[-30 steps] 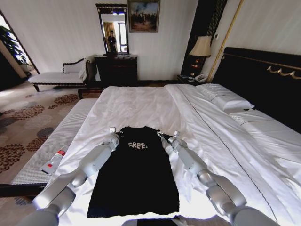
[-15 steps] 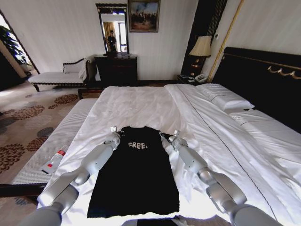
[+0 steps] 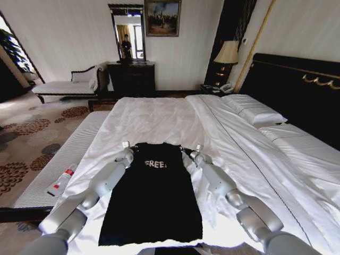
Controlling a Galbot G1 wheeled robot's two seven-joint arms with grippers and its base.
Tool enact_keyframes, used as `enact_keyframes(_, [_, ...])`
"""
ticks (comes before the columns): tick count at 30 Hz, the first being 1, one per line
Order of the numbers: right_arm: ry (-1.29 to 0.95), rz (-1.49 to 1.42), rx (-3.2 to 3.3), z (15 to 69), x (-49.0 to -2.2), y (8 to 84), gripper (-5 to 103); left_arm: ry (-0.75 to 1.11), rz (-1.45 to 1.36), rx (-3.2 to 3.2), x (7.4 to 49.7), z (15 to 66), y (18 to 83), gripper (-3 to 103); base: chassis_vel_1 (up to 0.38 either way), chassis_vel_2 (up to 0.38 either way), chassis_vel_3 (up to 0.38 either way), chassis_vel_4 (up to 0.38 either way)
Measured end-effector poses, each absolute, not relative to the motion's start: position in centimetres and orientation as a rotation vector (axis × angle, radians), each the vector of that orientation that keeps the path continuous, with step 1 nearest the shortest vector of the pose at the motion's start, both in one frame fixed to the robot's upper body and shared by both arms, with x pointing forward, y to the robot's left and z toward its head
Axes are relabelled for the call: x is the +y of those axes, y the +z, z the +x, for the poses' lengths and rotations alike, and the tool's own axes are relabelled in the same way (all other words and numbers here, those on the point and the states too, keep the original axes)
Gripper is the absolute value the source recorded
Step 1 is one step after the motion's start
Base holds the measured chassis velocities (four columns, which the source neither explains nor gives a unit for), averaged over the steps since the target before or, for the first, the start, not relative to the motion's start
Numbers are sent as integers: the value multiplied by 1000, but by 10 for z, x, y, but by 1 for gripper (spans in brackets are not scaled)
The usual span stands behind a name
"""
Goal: Fold the clothes on the bed.
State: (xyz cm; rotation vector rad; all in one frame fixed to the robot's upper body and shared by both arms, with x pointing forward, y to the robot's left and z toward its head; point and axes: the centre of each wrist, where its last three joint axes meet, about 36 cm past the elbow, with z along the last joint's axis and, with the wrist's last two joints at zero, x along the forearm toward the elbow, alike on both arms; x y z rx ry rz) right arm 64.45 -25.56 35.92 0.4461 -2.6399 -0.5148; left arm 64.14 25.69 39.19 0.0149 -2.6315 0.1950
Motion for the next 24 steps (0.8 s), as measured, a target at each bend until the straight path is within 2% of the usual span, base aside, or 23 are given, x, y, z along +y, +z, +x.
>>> enact_keyframes(15, [-385,530,-2854,670,-233,468,1,179,-16,-2761,306,665,488,1,0,0,0,0])
enact_keyframes(24, [-375,550,-2914,684,-215,494,1,123,-29,-2821,322,699,538,1,0,0,0,0])
